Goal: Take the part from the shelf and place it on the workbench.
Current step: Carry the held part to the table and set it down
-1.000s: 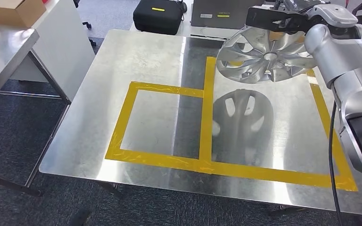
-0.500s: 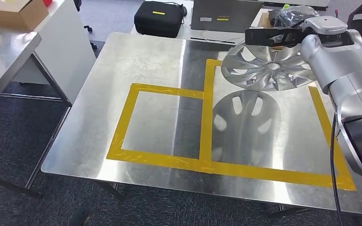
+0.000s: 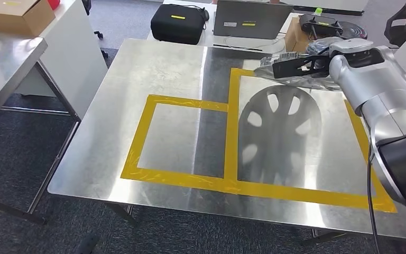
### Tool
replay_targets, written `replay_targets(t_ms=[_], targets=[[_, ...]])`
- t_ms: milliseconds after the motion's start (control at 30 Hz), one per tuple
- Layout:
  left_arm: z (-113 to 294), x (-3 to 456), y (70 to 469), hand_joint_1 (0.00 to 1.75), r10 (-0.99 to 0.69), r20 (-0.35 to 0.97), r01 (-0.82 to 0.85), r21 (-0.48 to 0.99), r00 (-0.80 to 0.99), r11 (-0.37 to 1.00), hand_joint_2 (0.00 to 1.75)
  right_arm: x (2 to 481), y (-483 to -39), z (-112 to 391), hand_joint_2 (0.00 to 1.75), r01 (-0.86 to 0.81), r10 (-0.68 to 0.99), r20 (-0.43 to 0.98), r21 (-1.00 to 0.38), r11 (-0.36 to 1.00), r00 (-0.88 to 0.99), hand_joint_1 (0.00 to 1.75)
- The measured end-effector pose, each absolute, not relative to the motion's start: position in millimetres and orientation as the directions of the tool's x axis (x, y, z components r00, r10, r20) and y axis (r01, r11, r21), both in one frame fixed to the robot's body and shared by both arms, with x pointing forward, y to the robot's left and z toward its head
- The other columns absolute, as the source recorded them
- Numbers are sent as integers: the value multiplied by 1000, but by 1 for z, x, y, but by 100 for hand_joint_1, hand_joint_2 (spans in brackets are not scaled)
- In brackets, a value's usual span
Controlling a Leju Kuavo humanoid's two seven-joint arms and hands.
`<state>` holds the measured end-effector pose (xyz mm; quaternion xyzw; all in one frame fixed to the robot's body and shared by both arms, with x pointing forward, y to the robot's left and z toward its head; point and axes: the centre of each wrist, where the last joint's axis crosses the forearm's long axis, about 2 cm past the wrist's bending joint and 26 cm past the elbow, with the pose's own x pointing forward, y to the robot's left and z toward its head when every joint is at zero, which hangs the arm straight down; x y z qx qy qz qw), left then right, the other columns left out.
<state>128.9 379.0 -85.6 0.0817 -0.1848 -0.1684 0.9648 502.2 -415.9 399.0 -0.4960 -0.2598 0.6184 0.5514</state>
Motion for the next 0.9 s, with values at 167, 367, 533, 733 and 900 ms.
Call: replay_targets(t_ms=[167,367,533,733,900], targets=[[-86,128,380,0,-353,325,292,224,877,930,175,500,-418,383,175,-480,936,-341,-838,-261,87,175],[-85,129,381,0,-346,333,282,226,877,933,175,500,-418,379,175,-495,933,-351,-826,-268,81,175],[-85,129,382,0,-339,340,274,226,877,935,175,500,-418,378,175,-498,934,-348,-825,-266,78,175],[-85,129,383,0,-350,361,286,219,865,933,175,500,-418,377,175,-499,934,-348,-825,-266,77,0],[-85,130,383,0,-347,370,283,217,862,934,175,500,-418,377,175,-499,935,-346,-825,-265,76,0]])
